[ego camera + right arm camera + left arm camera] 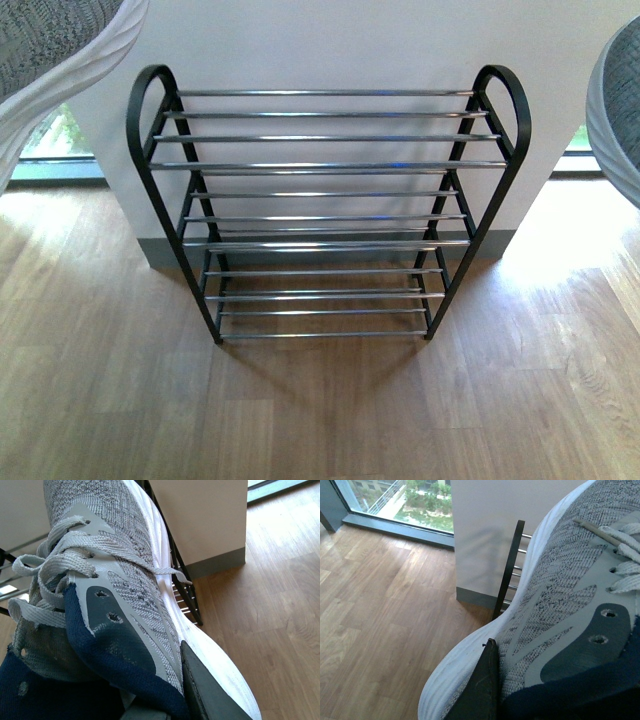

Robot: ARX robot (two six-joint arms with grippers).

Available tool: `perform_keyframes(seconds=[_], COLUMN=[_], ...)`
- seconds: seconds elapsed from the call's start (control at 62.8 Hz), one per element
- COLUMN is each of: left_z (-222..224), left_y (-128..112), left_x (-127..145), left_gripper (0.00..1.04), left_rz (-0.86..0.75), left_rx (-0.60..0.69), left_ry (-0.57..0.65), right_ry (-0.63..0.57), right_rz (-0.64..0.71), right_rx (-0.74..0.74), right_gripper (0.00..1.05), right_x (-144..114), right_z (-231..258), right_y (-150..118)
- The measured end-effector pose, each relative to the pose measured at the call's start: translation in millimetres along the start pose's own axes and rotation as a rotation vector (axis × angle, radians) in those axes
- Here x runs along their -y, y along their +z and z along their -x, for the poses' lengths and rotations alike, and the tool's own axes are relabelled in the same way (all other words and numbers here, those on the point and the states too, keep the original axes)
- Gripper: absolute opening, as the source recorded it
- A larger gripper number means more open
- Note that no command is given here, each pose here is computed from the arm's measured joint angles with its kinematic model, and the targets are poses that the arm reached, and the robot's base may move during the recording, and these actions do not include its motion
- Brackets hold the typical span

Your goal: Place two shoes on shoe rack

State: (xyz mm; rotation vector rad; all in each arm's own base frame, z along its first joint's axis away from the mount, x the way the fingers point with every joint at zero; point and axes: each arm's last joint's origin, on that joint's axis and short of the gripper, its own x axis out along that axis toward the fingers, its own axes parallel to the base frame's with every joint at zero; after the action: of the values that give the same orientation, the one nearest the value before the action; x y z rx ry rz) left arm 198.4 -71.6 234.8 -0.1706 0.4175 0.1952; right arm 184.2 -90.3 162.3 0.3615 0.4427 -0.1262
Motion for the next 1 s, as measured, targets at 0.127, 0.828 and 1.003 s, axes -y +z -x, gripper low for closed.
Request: perform_keyframes(seconds=[0.127,0.828,1.003], left_z=[0.0,0.0,0.1], left_y=[0.0,0.1,0.1], left_x=[0.0,0.0,0.1], left_gripper=[0.02,0.02,0.02], left_rz=[0.0,0.0,0.0], left_rx=[0.001,0.001,0.0], left_ry=[0.001,0.001,-0.001], right_ry=[0.0,0.121,0.219], right_rz=[0.0,0.091,0.219], right_rx=[0.0,0.09,0.228], right_gripper=[0.01,0.01,0.01], right_x=[0.0,2.0,-13.3], right_z=[0.0,-3.4,-20.8], right_y=[0.0,-3.8,24.7])
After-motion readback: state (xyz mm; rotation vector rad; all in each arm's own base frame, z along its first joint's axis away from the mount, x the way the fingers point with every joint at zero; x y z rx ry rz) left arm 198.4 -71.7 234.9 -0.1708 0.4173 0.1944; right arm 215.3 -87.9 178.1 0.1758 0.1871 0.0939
